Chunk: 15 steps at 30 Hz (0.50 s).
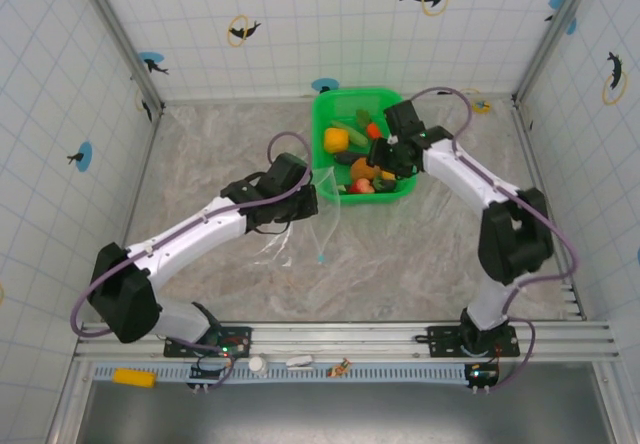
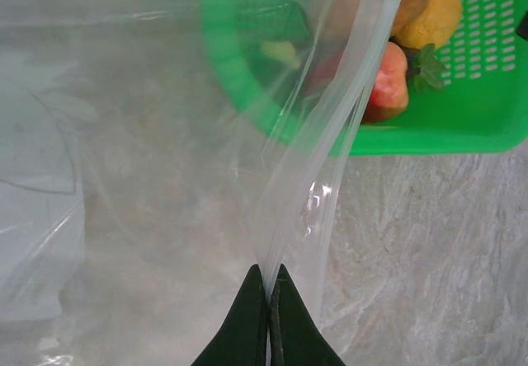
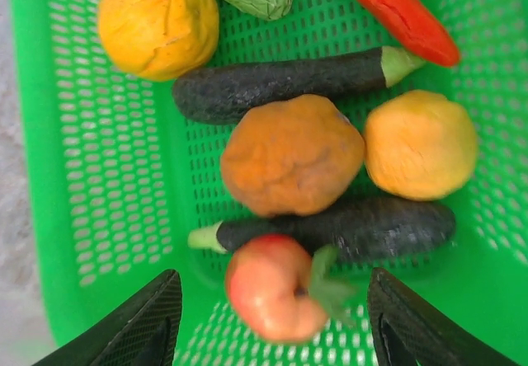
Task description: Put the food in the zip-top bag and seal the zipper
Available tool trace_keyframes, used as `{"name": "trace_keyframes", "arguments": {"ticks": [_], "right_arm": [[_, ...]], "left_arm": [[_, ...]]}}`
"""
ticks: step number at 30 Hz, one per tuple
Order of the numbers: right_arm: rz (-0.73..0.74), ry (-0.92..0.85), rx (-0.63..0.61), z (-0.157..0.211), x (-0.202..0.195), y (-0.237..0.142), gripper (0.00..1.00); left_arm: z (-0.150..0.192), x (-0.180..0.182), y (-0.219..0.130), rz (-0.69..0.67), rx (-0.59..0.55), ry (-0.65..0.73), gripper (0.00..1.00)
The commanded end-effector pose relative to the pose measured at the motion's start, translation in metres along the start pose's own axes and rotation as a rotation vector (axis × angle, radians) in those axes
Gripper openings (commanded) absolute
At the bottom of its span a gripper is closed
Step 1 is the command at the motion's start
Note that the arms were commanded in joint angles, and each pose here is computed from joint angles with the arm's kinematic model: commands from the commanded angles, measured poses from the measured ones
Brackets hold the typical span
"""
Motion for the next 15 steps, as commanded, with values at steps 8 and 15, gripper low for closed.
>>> {"name": "trace_keyframes", "arguments": {"ticks": [8, 15], "right_arm": [[0.139, -0.080, 0.275, 0.031, 0.001, 0.035, 0.58], [0.199, -0.159, 0.343, 0.069, -0.024, 0.009, 0.64]], "left_arm": [[-0.025, 0.026, -0.034, -0.026, -0.155, -0.074, 0.00], [-0.026, 0.033, -0.031, -0.025, -0.181, -0.070, 0.00]]}}
Point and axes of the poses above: each hand's point on the last joint's axis, 136 mm out from that joint toward the fingers, its own y axis out along the fingers, its own x axis along the line the jaws close on, z = x × y, the point moved 6 cm from there along -y, back along the fingers, and after that the axes turned 3 degrees about -y, right-handed, at the moved point
